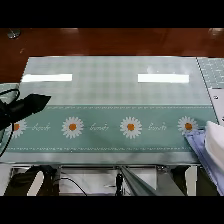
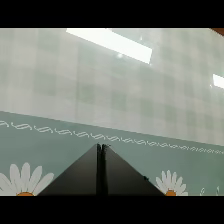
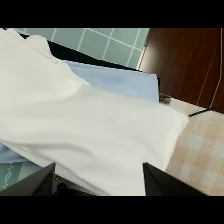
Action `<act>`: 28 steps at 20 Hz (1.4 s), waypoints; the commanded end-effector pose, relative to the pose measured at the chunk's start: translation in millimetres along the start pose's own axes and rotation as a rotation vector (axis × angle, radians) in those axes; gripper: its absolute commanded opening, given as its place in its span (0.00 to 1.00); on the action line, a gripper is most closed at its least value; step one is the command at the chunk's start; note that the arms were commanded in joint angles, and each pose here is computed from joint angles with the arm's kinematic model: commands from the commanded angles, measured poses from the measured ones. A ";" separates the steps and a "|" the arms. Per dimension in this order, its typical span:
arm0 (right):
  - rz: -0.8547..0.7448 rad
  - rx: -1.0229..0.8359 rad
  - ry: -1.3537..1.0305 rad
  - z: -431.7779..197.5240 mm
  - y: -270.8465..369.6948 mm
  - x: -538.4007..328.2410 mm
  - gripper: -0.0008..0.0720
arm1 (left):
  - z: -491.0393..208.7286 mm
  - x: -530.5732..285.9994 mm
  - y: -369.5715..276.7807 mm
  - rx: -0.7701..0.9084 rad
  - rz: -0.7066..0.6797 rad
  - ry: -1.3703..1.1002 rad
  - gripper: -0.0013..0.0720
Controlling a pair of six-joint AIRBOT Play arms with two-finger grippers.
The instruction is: Fold the shirts.
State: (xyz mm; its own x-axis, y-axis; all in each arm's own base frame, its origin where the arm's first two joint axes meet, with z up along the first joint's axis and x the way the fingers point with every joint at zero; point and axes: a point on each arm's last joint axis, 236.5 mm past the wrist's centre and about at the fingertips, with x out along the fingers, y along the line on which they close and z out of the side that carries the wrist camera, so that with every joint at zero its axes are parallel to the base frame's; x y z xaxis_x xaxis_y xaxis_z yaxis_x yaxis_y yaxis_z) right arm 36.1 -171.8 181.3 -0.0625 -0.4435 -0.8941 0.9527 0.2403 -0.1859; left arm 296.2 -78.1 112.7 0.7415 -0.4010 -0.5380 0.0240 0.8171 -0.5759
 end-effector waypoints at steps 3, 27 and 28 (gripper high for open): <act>0.235 -0.101 -0.039 44.3 70.4 3.0 0.40 | 20.1 4.8 -0.9 -0.020 -0.005 -0.054 0.05; 0.481 -1.143 -0.114 -137.5 418.7 70.4 0.04 | -8.0 132.8 8.9 0.352 0.412 0.511 0.05; 0.482 -1.143 -0.114 -137.5 418.9 70.3 0.04 | -8.0 132.8 8.9 0.352 0.412 0.511 0.05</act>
State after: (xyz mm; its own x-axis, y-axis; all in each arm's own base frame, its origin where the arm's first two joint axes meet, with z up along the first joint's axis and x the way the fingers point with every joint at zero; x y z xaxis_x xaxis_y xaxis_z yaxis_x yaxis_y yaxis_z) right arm 389.6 18.4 -13.4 0.2998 -0.1471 -0.9426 0.0644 0.9889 -0.1339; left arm 390.7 -130.8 33.6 0.3440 -0.1230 -0.9309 0.0928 0.9910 -0.0967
